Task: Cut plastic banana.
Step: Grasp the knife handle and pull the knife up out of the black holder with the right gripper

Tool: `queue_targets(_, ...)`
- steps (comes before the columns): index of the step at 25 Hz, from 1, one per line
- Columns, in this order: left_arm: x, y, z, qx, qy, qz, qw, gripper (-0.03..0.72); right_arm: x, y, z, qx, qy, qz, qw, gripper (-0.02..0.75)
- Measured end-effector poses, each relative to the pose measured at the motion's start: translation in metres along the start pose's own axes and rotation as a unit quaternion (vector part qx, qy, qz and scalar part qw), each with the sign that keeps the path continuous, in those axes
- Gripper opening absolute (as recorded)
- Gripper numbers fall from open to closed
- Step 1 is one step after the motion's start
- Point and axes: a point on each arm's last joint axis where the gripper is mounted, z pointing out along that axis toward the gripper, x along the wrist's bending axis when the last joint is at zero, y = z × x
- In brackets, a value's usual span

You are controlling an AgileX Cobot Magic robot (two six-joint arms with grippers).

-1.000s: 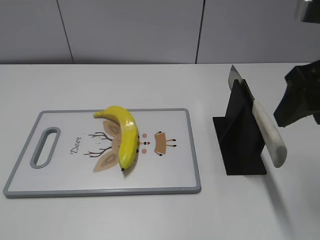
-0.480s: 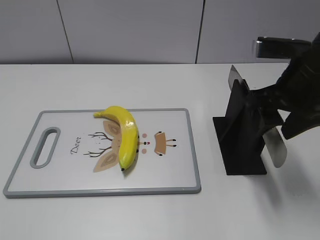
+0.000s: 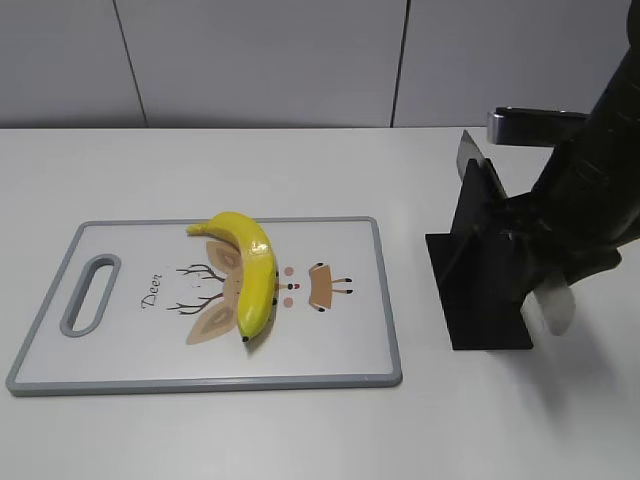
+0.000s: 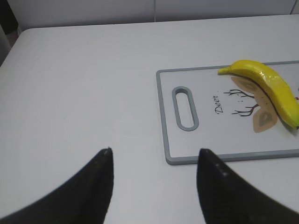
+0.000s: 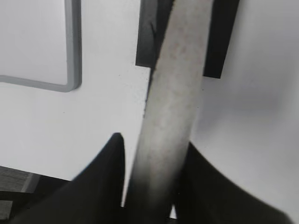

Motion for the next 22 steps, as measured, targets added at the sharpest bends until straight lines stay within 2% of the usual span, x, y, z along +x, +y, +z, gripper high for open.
queue_targets(1,0.0,0.0,0.0,0.0,0.0,0.0,1.0,0.545,-0.001,0.0,0.0,0.002,-0.001,0.009,1.0,0.174)
queue_targets(11,0.0,0.0,0.0,0.0,0.0,0.0,1.0,0.531,0.0,-0.003,-0.002,0.011,0.003,0.019,1.0,0.175)
queue_targets(22,0.0,0.0,0.0,0.0,0.0,0.0,1.0,0.529,0.002,-0.017,-0.043,-0.04,0.013,0.016,0.999,0.174)
